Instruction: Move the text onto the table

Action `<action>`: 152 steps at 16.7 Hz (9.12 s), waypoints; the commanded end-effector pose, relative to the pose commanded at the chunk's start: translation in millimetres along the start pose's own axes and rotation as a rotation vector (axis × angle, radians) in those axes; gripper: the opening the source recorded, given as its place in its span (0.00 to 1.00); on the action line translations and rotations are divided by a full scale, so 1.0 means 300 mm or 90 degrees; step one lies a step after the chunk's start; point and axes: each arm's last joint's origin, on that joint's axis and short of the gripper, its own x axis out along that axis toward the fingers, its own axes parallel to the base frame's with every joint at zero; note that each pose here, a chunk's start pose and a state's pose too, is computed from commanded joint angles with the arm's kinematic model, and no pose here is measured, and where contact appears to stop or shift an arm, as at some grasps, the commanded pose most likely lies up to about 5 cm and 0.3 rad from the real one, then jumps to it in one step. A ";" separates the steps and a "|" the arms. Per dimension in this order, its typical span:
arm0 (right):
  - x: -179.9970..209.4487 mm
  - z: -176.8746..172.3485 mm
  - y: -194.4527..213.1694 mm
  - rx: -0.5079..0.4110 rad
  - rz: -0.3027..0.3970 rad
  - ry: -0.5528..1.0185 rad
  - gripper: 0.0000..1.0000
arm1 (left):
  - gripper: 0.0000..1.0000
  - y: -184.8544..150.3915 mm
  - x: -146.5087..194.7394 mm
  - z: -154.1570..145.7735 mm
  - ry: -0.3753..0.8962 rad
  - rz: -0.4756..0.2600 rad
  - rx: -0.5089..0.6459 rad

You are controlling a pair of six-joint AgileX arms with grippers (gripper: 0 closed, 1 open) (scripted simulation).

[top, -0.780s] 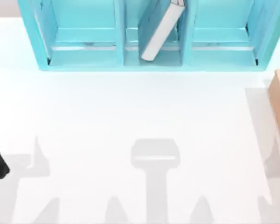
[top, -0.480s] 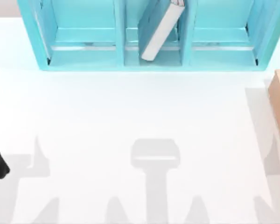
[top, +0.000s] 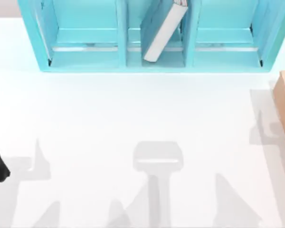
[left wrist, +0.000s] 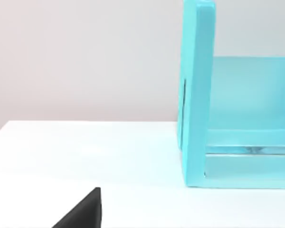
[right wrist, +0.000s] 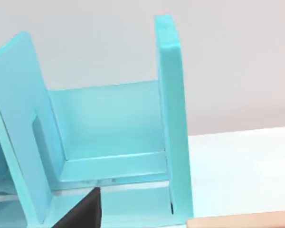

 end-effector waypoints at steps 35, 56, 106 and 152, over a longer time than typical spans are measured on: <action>0.909 -0.507 0.801 0.178 0.012 0.036 1.00 | 1.00 0.000 0.000 0.000 0.000 0.000 0.000; 1.033 -0.511 0.790 0.178 0.012 0.036 0.10 | 1.00 0.000 0.000 0.000 0.000 0.000 0.000; 0.279 -0.255 0.638 -0.732 0.153 0.035 0.00 | 1.00 0.000 0.000 0.000 0.000 0.000 0.000; 0.194 -0.452 0.440 -1.052 0.224 -0.002 0.68 | 1.00 0.000 0.000 0.000 0.000 0.000 0.000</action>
